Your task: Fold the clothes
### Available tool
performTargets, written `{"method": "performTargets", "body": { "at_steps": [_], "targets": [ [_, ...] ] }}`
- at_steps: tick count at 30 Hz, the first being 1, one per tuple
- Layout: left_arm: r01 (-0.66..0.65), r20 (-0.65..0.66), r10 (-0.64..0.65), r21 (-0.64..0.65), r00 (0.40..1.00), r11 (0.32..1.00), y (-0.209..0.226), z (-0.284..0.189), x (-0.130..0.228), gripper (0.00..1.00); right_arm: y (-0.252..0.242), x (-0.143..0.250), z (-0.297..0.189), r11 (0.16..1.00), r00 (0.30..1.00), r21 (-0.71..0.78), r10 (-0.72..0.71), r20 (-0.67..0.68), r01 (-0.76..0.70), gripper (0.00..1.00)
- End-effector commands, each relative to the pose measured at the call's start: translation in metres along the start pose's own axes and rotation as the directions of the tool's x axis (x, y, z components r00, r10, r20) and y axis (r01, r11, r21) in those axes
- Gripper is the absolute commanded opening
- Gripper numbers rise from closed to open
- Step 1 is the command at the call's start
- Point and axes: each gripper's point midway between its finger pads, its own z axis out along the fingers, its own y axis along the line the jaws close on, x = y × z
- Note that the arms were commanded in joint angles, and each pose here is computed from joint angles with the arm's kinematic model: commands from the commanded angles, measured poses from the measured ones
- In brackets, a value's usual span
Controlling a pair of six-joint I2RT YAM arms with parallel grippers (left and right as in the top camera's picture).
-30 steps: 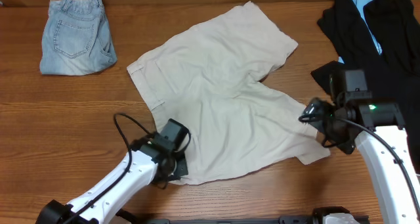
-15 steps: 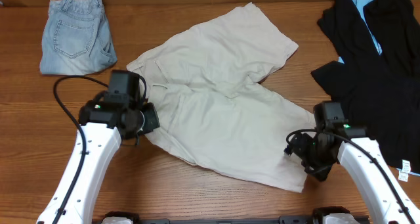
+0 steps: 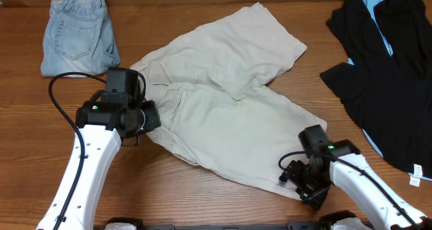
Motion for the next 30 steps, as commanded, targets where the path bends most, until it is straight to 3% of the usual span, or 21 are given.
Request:
{"method": "performTargets", "body": {
  "at_steps": [1,9,11,12,14,16,19,21,23,25,26,30],
  "targets": [
    [-0.014,0.045,0.015,-0.017,0.999,1.000,0.002,-0.007,-0.012,0.04,-0.003,0.004,0.009,0.997,0.997,0.038,0.068,0.041,-0.069,0.78],
    [-0.014,0.046,0.015,-0.016,0.999,1.000,0.002,-0.007,-0.012,0.06,-0.011,-0.017,0.008,0.978,0.963,0.068,0.180,0.203,-0.197,0.78],
    [-0.014,0.047,0.015,-0.016,0.999,1.000,0.002,-0.007,-0.013,0.06,-0.008,-0.019,0.008,0.980,0.962,0.056,0.177,0.210,-0.193,0.72],
    [-0.014,0.046,0.015,-0.016,0.999,1.000,0.002,-0.007,-0.012,0.06,-0.007,-0.019,0.008,0.980,0.961,0.054,0.177,0.211,-0.192,0.64],
    [-0.013,0.037,0.014,-0.017,0.999,1.000,0.002,-0.007,-0.010,0.12,-0.007,-0.019,0.008,0.980,0.962,0.053,0.177,0.210,-0.192,0.18],
    [-0.012,0.022,0.013,-0.022,1.000,1.000,0.003,-0.007,-0.007,0.21,-0.006,-0.017,0.008,0.981,0.964,0.048,0.177,0.198,-0.190,0.04],
    [-0.008,0.007,0.008,-0.027,1.000,1.000,0.005,-0.007,-0.003,0.15,0.004,-0.016,0.002,0.986,0.970,0.023,0.158,0.184,-0.165,0.04],
    [-0.008,0.001,0.008,-0.013,1.000,1.000,0.002,-0.009,-0.002,0.04,0.019,-0.020,-0.012,0.993,0.974,-0.009,0.114,0.196,-0.114,0.04],
    [-0.009,-0.005,0.009,0.020,1.000,1.000,-0.005,-0.017,-0.004,0.04,0.034,-0.028,-0.036,0.997,0.969,-0.042,0.078,0.233,-0.070,0.04],
    [-0.009,-0.003,0.009,0.034,1.000,0.999,-0.010,-0.030,-0.008,0.04,0.046,-0.040,-0.066,0.997,0.955,-0.068,0.054,0.293,-0.036,0.04],
    [-0.020,0.003,0.020,0.036,1.000,0.999,-0.015,-0.055,-0.013,0.04,0.062,-0.059,-0.118,0.991,0.922,-0.130,0.024,0.387,0.029,0.04],
    [-0.050,-0.048,0.056,0.102,0.997,0.994,-0.027,-0.075,-0.003,0.04,0.081,-0.084,-0.186,0.967,0.862,-0.226,0.011,0.506,0.120,0.04]
  ]
}}
